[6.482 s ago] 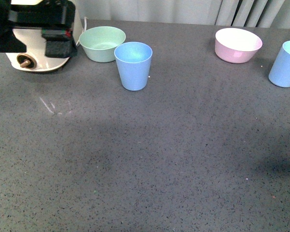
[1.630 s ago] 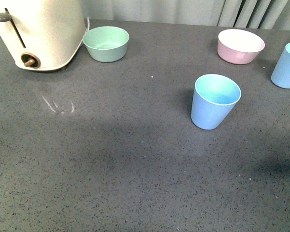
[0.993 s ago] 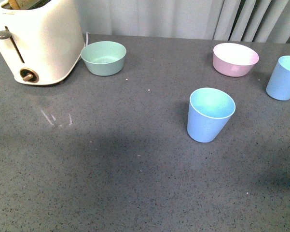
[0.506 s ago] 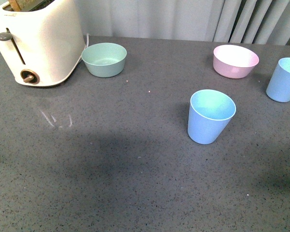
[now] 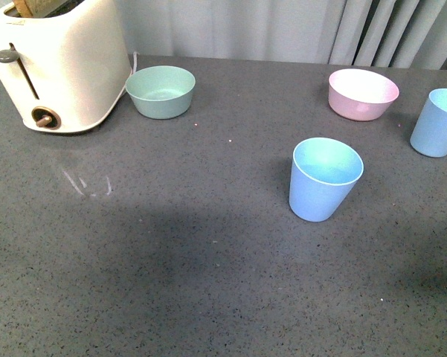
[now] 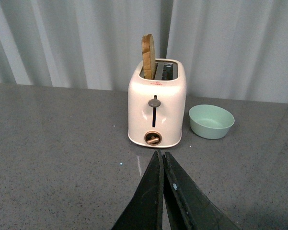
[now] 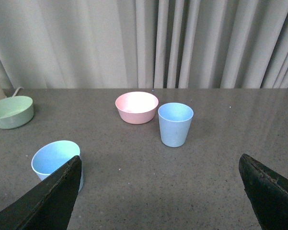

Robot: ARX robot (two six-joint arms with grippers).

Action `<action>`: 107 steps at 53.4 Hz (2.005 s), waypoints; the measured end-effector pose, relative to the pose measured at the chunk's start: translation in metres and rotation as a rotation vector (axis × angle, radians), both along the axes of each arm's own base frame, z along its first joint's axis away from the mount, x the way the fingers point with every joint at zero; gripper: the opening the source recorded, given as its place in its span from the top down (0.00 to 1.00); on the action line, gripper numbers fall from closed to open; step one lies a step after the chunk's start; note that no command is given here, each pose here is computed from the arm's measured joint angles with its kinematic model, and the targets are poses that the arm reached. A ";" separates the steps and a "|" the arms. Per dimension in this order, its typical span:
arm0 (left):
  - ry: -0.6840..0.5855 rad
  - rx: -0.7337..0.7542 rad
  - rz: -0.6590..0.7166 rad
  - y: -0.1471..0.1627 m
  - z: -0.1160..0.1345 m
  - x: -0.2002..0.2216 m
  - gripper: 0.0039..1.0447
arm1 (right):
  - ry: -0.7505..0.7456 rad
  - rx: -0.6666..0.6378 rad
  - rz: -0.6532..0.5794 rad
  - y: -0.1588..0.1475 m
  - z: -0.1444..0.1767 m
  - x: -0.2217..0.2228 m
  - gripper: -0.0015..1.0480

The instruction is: Stack blue cups with both arms

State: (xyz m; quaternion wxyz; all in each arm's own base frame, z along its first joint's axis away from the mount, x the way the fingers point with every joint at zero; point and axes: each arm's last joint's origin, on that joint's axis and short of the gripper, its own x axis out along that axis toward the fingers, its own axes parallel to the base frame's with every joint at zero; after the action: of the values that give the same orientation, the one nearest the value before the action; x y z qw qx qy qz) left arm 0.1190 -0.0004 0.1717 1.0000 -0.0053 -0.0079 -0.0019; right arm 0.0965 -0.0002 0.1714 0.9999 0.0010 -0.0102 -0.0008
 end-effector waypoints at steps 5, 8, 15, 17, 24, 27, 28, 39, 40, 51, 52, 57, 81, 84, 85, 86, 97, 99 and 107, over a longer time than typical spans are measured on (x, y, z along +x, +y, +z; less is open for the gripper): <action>0.000 0.000 0.000 0.000 0.000 -0.002 0.99 | 0.000 0.000 0.000 0.000 0.000 0.000 0.09; 0.000 0.000 0.000 0.000 0.000 -0.004 0.99 | 0.000 0.000 0.000 0.000 0.000 0.000 0.09; 0.000 0.000 0.000 0.000 0.000 -0.006 0.99 | 0.000 0.000 0.000 0.000 0.000 0.000 0.09; 0.000 0.000 0.000 0.000 0.000 -0.007 0.99 | 0.000 0.000 0.000 0.000 0.000 0.000 0.09; -0.001 0.000 0.000 0.000 0.000 -0.009 0.99 | 0.000 0.000 0.000 0.000 0.000 0.000 0.09; 0.000 0.000 0.000 0.000 0.000 -0.010 0.99 | 0.000 0.000 0.000 0.000 0.000 0.000 0.09; 0.000 0.000 0.000 0.000 0.000 -0.010 0.99 | 0.000 0.000 0.000 0.000 0.000 0.000 0.09; 0.004 0.000 0.000 0.000 -0.003 -0.022 0.99 | 0.000 0.000 0.000 0.000 0.000 0.000 0.09; 0.005 0.000 0.000 0.000 -0.003 -0.022 0.99 | 0.000 0.000 0.000 0.000 0.000 0.000 0.09; 0.008 0.000 0.000 0.000 -0.004 -0.022 0.82 | 0.000 0.000 0.000 0.000 0.000 0.000 0.09; 0.008 0.000 0.000 0.000 -0.004 -0.022 0.78 | 0.003 0.003 0.005 0.000 0.000 0.000 0.09; 0.008 0.000 0.000 0.000 -0.004 -0.022 0.65 | 0.274 0.123 0.125 -0.003 -0.002 0.003 0.09; 0.008 0.002 0.000 0.000 -0.004 -0.022 0.08 | 0.536 0.039 0.165 -0.042 0.034 0.163 0.09; 0.008 0.002 0.000 0.000 -0.004 -0.022 0.08 | 0.560 -0.009 0.162 -0.040 0.032 0.183 0.09; 0.008 0.002 0.000 0.000 -0.003 -0.022 0.08 | 0.569 -0.027 0.158 -0.040 0.031 0.191 0.09; 0.008 0.002 0.000 0.000 -0.004 -0.022 0.08 | 0.576 -0.051 0.157 -0.039 0.030 0.198 0.09; 0.008 0.002 0.000 0.000 -0.004 -0.022 0.08 | 0.647 -0.190 0.162 -0.029 0.016 0.251 0.09; 0.008 0.002 0.000 0.000 -0.004 -0.022 0.08 | 0.661 -0.202 0.167 -0.028 0.013 0.257 0.09; 0.008 0.002 0.000 0.000 -0.004 -0.022 0.08 | 0.700 -0.238 0.164 -0.028 0.004 0.280 0.09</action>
State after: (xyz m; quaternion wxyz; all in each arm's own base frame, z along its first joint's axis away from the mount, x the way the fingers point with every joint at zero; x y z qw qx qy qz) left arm 0.0973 -0.0004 0.1682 1.0000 -0.0043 -0.0039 -0.0019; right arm 0.3767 -0.0284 0.1752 0.9328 -0.1147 0.3320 0.0801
